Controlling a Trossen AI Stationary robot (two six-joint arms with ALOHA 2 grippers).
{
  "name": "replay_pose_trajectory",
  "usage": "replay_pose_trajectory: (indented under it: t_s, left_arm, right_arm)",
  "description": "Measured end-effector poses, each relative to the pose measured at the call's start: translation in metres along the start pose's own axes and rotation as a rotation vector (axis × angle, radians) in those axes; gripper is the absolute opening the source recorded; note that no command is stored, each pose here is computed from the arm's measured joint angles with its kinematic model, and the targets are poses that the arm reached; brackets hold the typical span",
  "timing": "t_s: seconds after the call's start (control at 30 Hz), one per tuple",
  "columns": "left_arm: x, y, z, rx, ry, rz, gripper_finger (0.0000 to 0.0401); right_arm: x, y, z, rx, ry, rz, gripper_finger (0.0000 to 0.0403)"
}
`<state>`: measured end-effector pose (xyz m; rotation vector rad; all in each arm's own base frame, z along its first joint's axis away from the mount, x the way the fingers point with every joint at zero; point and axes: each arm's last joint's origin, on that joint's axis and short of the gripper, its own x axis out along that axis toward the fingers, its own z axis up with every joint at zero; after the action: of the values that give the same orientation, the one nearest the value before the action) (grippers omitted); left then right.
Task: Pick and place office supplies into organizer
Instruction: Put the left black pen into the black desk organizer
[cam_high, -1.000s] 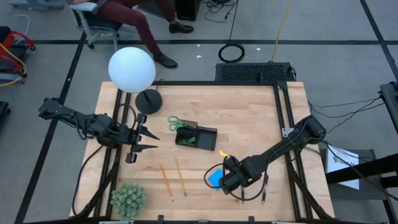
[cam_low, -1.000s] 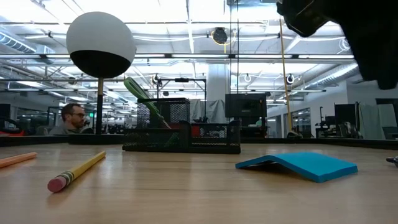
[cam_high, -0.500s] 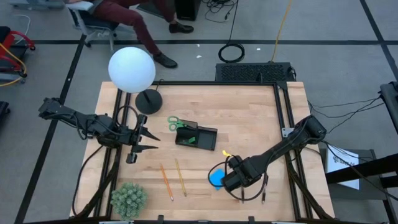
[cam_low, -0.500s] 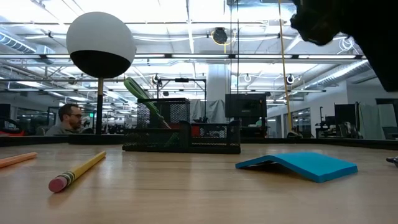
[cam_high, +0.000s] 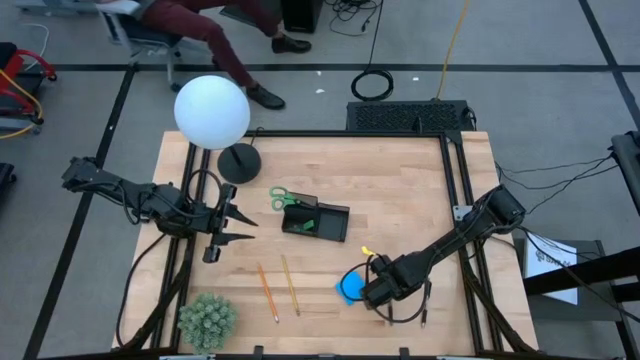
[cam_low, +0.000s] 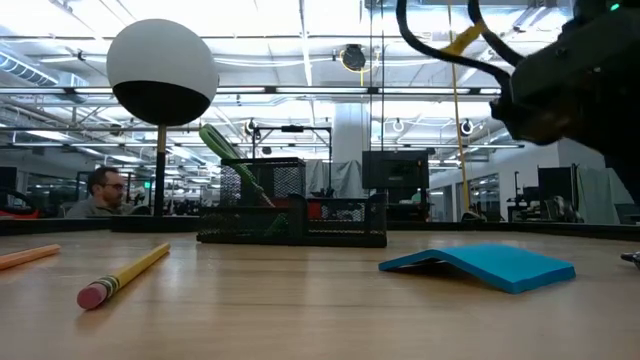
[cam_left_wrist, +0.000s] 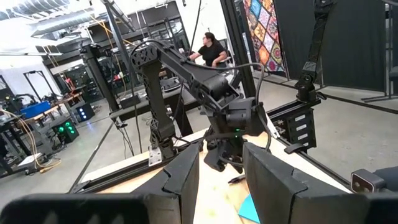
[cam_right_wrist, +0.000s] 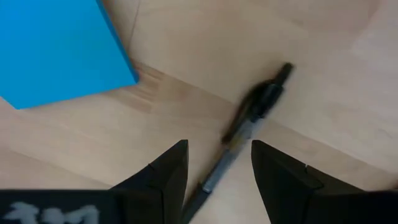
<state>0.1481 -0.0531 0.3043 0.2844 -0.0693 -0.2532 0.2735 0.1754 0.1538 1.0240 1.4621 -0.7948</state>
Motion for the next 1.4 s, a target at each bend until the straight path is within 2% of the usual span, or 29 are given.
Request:
replay_pose_trajectory:
  t_s: [0.47, 0.63, 0.97, 1.4]
  left_arm:
    - [0.000, 0.000, 0.000, -0.007, 0.005, -0.001, 0.0131]
    - [0.000, 0.000, 0.000, -0.008, 0.005, -0.002, 0.0131]
    - [0.000, 0.000, -0.001, -0.017, 0.007, -0.002, 0.0131]
    - [0.000, 0.000, -0.001, -0.010, 0.006, -0.002, 0.0131]
  right_arm:
    - [0.008, -0.012, 0.005, 0.003, 0.011, -0.076, 0.0166]
    - [0.011, -0.013, 0.005, -0.003, 0.024, -0.069, 0.0163]
    - [0.025, -0.023, 0.009, 0.008, 0.064, -0.056, 0.0136]
    - [0.026, -0.023, 0.011, -0.057, 0.076, -0.052, 0.0082]
